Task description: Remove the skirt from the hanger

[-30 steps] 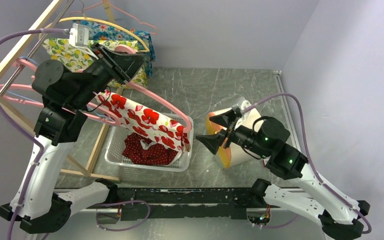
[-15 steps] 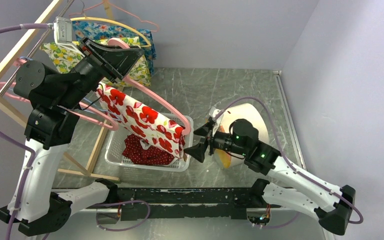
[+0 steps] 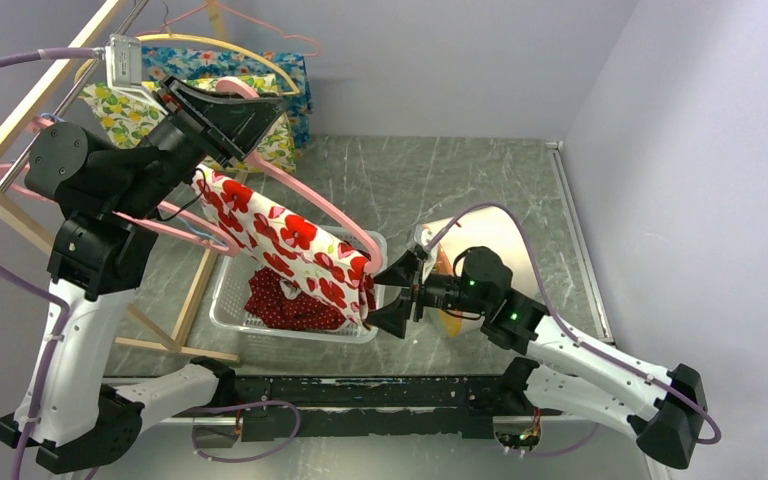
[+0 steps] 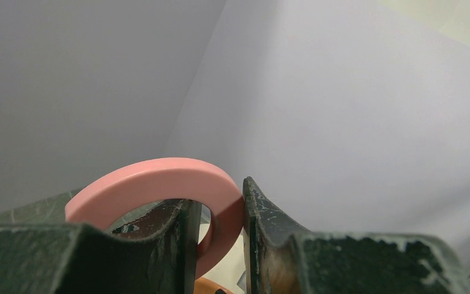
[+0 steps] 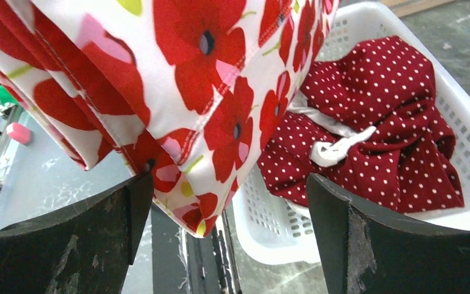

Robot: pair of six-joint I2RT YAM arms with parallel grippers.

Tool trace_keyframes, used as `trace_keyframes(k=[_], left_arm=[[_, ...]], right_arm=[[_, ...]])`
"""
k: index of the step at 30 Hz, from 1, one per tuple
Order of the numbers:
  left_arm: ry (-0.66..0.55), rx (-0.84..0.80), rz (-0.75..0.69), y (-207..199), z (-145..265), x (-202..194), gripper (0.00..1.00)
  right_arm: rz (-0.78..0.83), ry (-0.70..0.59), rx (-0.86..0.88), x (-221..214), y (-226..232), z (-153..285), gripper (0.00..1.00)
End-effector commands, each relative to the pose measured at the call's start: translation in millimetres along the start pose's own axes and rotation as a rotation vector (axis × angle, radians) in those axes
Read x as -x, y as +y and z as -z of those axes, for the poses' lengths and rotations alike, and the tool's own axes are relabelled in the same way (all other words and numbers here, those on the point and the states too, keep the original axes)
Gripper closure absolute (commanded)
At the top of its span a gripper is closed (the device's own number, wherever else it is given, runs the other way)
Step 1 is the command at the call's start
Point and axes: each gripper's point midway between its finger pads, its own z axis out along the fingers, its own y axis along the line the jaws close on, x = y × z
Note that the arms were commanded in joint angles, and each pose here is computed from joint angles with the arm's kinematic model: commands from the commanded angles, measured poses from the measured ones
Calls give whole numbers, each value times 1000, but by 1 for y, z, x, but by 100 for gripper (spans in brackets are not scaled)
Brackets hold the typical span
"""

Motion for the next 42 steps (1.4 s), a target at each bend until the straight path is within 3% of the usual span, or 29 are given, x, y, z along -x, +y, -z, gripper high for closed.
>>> trace_keyframes(k=[1,6,14,23,29,36,42], left_arm=[[-67,-69,-31,-25,10,23,93],[-63,-35,-47,-20,11,22,93],[-63,-42,-34,-20,14,19,93],[-60,-42,-33,-23,18,19,93],[-60,-32,-28,-19,19,15,93],[-33,-30,-5,-13,17,4,93],[-23,-24,15,-7,19,-6,93]], right_arm=[[1,-58,77,13,14,-3,2],[15,-26,27,9,10,7,2],[-35,-64,103,13,22,1,1],[-31,-45,-45,11,-15,-24,20],[-53,-150,82,31,7,-30,18],[-47,-284,37,70,5,-27,17],[-58,-380,65,99,13,-25,31]])
